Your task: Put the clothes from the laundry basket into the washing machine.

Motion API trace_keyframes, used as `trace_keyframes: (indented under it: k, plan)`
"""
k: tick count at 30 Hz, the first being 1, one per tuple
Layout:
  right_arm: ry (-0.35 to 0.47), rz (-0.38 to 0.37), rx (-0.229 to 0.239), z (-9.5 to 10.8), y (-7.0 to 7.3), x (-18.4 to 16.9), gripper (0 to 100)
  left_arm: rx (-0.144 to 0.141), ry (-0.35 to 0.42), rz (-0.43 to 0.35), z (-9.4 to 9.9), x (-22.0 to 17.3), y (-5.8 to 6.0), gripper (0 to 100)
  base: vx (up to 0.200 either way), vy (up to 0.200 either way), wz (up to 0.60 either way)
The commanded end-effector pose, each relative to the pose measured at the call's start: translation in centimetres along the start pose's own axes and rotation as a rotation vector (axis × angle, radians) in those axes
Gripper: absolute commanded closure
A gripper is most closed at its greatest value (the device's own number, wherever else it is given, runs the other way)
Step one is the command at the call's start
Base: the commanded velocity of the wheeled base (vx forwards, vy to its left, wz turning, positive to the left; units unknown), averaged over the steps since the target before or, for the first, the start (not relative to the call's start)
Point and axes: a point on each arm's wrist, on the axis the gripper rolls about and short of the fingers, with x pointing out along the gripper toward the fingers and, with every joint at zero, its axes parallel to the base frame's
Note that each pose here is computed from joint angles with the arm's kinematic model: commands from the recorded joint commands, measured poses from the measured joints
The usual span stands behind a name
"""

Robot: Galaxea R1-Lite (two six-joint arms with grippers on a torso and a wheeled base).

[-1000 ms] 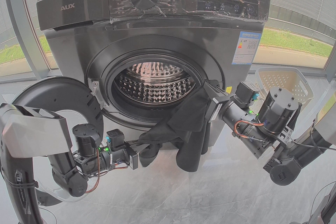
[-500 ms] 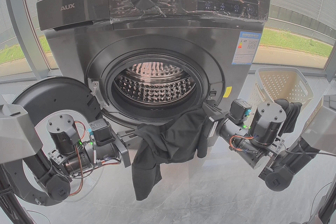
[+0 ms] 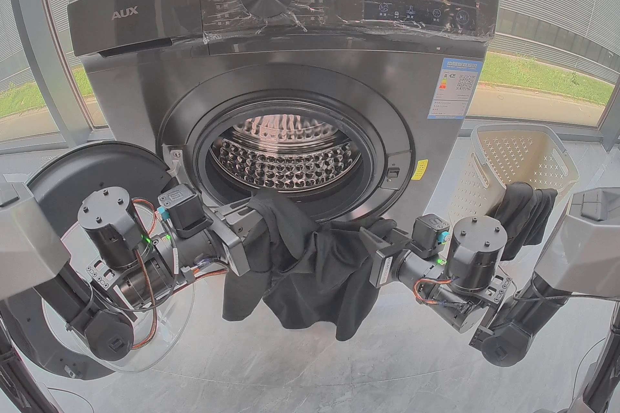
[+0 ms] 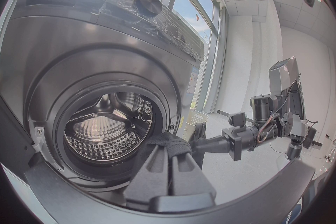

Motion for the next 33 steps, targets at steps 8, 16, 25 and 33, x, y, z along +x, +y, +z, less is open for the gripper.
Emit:
trace_keyframes:
  k: [8, 16, 25, 33]
  plan:
    - [0.289, 0.015, -0.058, -6.1, -0.7, -3.7, 0, 0.02, -0.075, 0.043, 1.8, 0.5, -0.6, 100, 0.0, 0.0, 0.0]
    - [0.405, 0.033, -0.075, -8.3, -1.0, -5.0, 0, 0.024, -0.106, 0.083, 2.3, 1.1, -0.6, 100, 0.0, 0.0, 0.0]
    - [0.471, 0.056, -0.074, -9.4, -1.1, -6.0, 0, 0.025, -0.108, 0.081, 2.3, 1.3, -0.6, 100, 0.0, 0.0, 0.0]
    - [0.433, 0.175, -0.074, -9.5, 0.2, -5.7, 0, 0.025, -0.108, 0.083, 2.3, 1.4, -0.7, 100, 0.0, 0.0, 0.0]
